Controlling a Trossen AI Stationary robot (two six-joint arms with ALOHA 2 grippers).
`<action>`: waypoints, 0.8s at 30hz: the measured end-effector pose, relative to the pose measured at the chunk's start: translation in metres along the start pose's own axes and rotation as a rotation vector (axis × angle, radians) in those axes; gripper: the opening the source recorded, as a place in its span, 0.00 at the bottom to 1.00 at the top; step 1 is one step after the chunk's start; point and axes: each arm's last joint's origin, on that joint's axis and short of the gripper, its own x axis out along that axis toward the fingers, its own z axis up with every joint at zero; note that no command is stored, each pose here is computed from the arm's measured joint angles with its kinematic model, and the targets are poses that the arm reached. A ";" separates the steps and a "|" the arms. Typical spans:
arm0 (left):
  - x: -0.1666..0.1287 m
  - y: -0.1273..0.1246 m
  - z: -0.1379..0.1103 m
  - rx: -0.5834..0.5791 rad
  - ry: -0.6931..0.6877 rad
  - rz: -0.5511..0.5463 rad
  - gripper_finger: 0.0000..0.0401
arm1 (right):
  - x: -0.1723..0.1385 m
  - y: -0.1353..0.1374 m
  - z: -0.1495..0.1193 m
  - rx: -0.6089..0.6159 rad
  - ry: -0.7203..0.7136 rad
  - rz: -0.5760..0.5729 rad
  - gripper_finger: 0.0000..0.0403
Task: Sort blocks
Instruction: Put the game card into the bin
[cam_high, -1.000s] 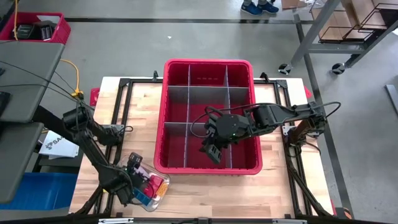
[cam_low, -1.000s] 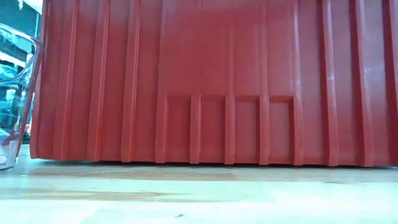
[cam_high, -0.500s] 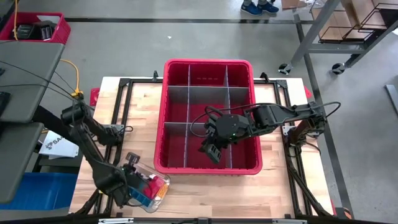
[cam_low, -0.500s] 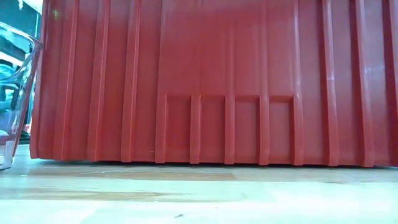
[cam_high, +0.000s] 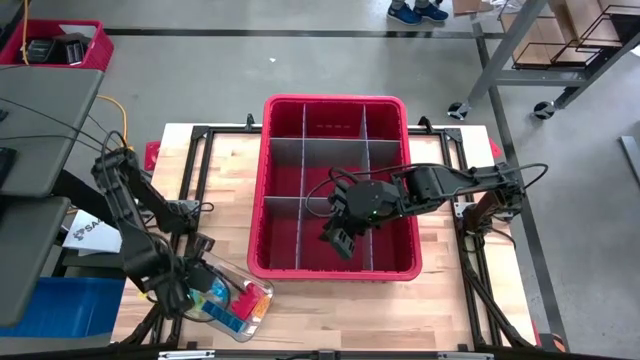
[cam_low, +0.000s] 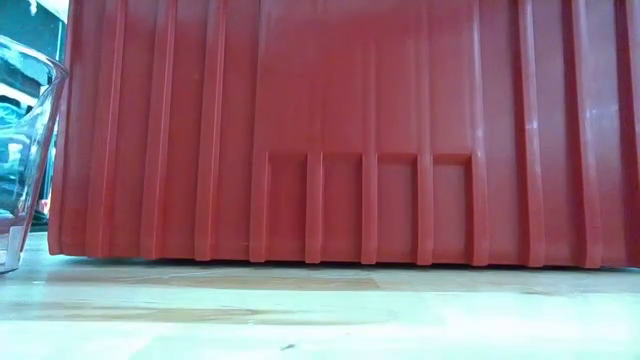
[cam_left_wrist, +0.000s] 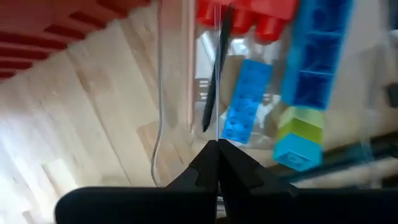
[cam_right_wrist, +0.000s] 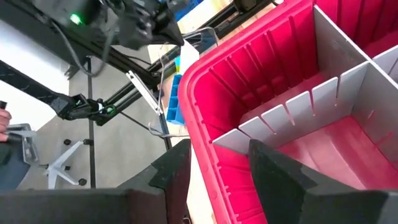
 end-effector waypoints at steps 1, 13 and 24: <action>-0.005 0.001 -0.001 0.006 -0.002 -0.012 0.00 | 0.000 0.000 0.000 0.000 0.001 0.001 0.39; -0.104 0.029 0.024 0.046 -0.377 0.038 0.00 | -0.008 0.003 0.002 -0.040 0.017 0.049 0.39; -0.098 0.098 0.080 0.502 -0.204 0.465 0.00 | -0.037 0.011 0.021 -0.073 -0.103 0.086 0.39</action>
